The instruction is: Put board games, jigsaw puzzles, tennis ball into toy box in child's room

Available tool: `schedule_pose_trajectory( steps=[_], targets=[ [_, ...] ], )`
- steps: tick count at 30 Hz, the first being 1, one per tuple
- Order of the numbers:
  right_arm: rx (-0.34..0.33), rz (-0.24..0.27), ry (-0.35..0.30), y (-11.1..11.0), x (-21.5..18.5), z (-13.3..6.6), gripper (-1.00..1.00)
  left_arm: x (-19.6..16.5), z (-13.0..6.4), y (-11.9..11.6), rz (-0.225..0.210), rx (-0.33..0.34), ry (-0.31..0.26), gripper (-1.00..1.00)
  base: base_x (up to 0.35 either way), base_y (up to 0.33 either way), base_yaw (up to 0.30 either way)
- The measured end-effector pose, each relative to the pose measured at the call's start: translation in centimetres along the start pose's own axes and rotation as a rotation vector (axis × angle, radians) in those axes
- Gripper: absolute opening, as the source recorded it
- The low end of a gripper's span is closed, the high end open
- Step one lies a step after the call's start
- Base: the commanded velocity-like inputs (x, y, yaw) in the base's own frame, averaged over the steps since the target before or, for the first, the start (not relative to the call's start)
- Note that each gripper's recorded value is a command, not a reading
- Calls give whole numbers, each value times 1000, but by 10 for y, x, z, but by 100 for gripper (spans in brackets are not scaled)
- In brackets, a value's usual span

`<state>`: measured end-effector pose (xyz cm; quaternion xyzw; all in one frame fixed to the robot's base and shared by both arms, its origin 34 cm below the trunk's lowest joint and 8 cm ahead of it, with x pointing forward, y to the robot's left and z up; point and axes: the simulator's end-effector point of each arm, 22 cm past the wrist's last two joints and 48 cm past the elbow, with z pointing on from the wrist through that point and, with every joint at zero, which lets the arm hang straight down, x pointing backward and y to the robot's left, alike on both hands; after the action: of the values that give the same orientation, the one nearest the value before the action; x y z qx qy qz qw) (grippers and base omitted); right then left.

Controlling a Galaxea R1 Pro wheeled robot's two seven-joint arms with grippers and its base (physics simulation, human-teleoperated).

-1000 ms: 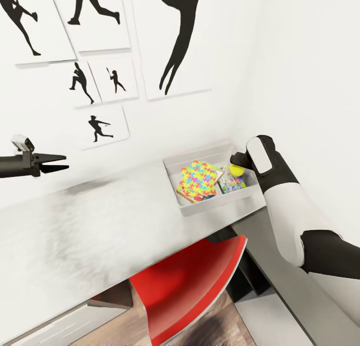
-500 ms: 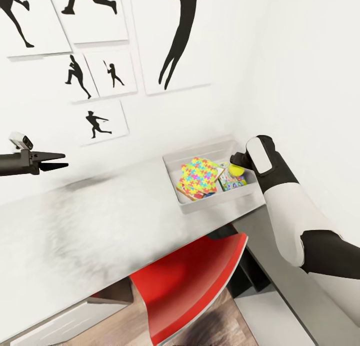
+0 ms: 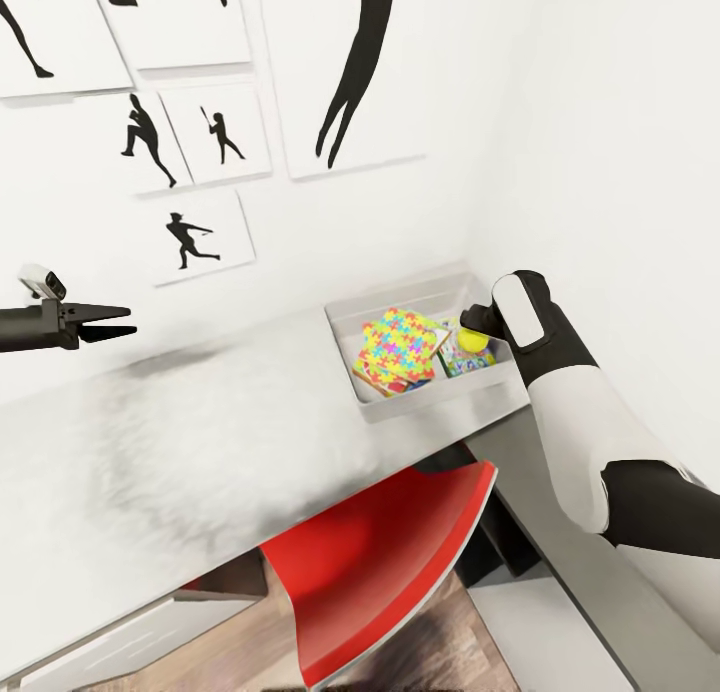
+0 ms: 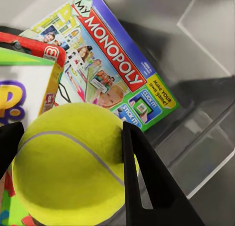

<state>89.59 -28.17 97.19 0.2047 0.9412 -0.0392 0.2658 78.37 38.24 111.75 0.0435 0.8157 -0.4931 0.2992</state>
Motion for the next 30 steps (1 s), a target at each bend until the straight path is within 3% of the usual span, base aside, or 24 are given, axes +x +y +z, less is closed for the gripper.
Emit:
schedule_pose_trajectory(
  steps=[30],
  targets=[
    [5,-5,21,-1,10,12,-100,5,6,9,-14,-3,12,100,0,0,0]
  ],
)
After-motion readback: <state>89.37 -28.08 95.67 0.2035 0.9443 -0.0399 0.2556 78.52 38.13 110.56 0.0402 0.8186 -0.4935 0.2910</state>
